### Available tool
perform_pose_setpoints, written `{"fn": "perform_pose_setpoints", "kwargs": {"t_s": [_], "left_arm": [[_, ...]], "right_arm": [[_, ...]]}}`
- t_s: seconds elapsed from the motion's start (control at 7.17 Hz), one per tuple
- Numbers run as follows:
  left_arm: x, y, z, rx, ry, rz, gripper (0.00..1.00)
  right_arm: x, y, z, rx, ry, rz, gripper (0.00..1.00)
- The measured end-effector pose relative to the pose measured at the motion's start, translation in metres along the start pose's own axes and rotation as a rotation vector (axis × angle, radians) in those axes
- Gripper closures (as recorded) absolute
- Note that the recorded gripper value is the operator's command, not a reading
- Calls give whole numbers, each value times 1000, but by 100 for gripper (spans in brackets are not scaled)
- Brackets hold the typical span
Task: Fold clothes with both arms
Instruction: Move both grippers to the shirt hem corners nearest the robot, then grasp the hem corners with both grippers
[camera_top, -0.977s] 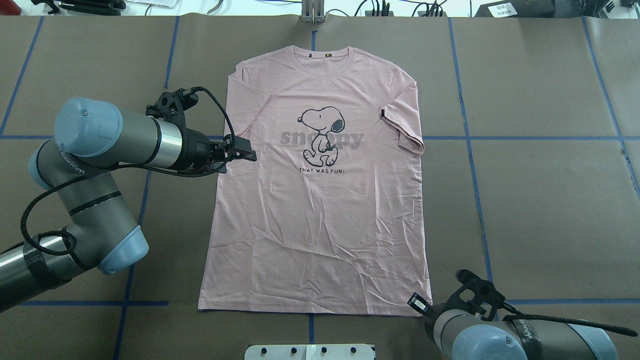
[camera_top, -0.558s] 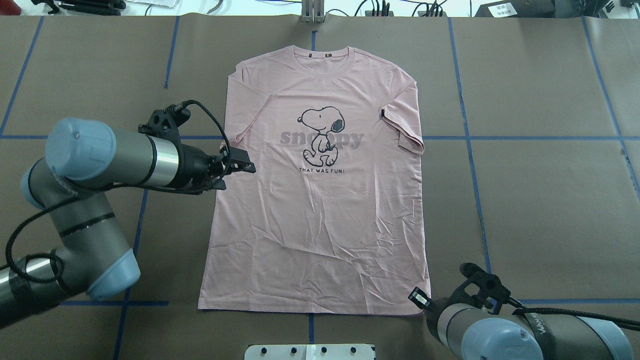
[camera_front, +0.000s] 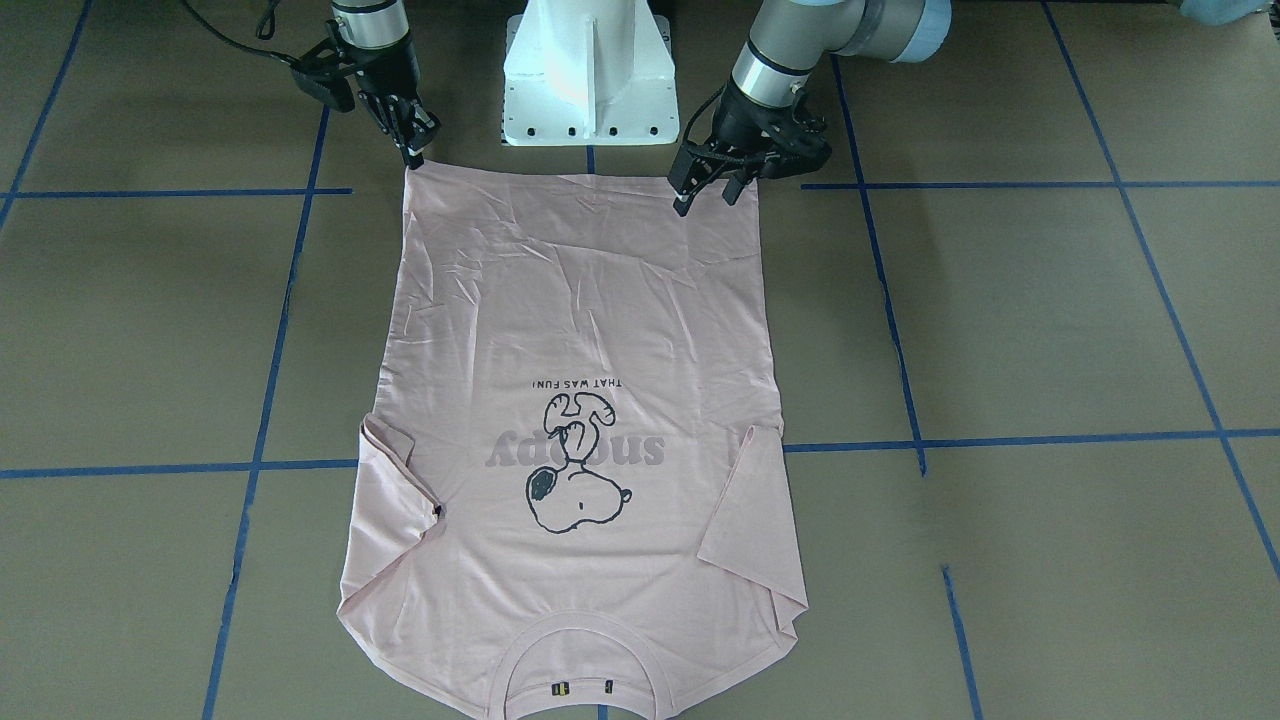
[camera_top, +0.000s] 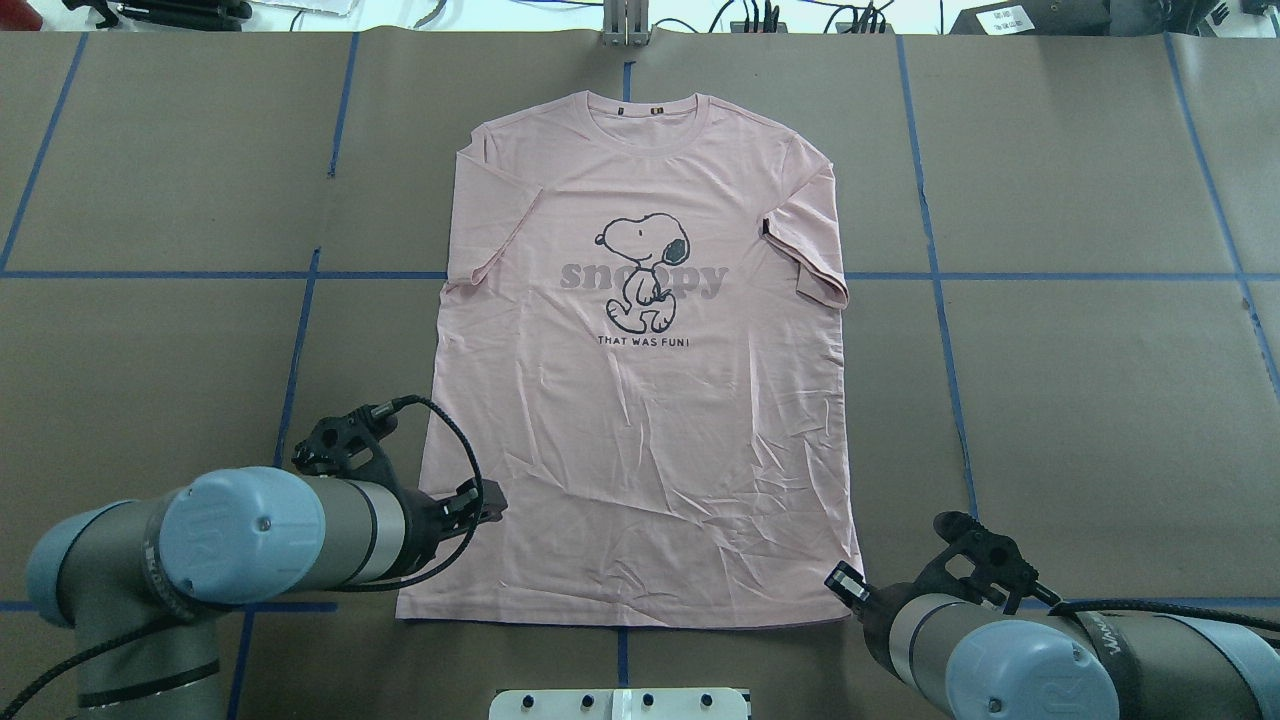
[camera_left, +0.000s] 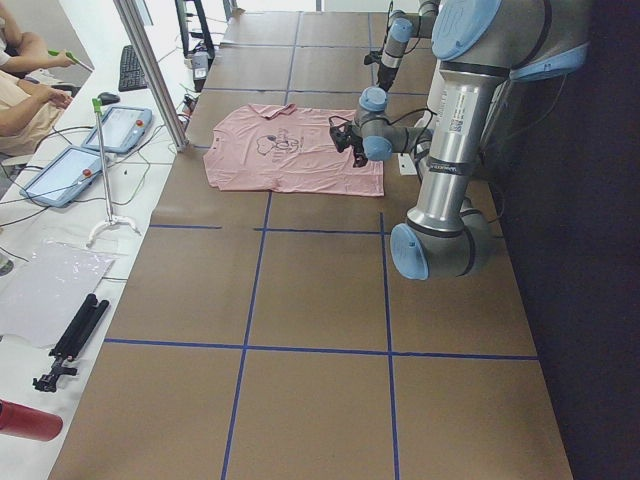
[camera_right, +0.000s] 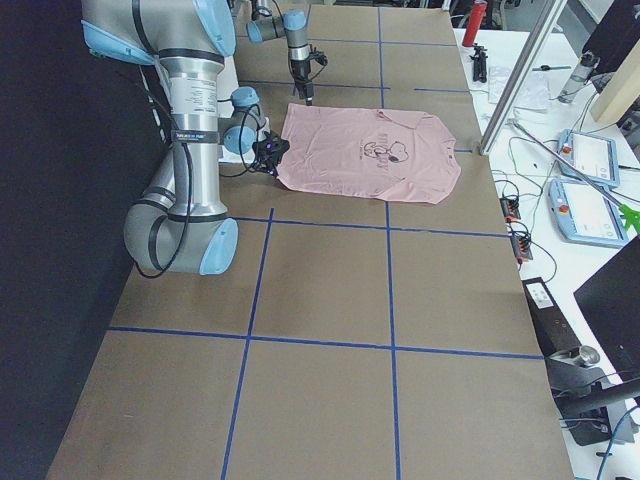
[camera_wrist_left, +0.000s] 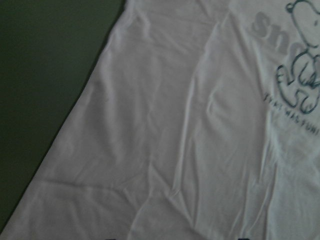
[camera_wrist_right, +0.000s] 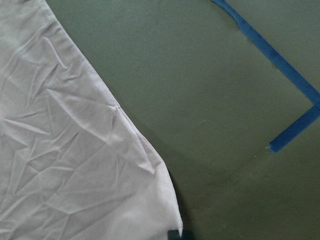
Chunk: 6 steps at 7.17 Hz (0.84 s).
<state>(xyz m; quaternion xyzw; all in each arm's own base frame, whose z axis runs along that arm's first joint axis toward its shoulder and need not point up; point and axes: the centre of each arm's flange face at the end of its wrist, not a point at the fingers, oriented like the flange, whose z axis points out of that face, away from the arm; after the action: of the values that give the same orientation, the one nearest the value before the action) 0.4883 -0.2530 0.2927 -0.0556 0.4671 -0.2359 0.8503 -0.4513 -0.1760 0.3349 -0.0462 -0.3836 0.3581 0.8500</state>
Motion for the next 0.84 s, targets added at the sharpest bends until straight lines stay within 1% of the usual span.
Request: {"fn": "perform_pose_setpoints", "kwargs": {"t_s": [0.14, 0.28, 0.56, 0.84], "left_arm": [[-17, 8, 8, 1, -41, 0, 19], [-30, 14, 14, -3, -68, 4, 20], [-45, 20, 21, -10, -101, 14, 21], [-54, 19, 25, -9, -119, 16, 22]], "right_arm": [[0, 0, 0, 0, 0, 0, 100], [0, 0, 0, 0, 0, 0, 100], [0, 0, 0, 1, -1, 1, 100], [0, -1, -1, 1, -1, 1, 100]]}}
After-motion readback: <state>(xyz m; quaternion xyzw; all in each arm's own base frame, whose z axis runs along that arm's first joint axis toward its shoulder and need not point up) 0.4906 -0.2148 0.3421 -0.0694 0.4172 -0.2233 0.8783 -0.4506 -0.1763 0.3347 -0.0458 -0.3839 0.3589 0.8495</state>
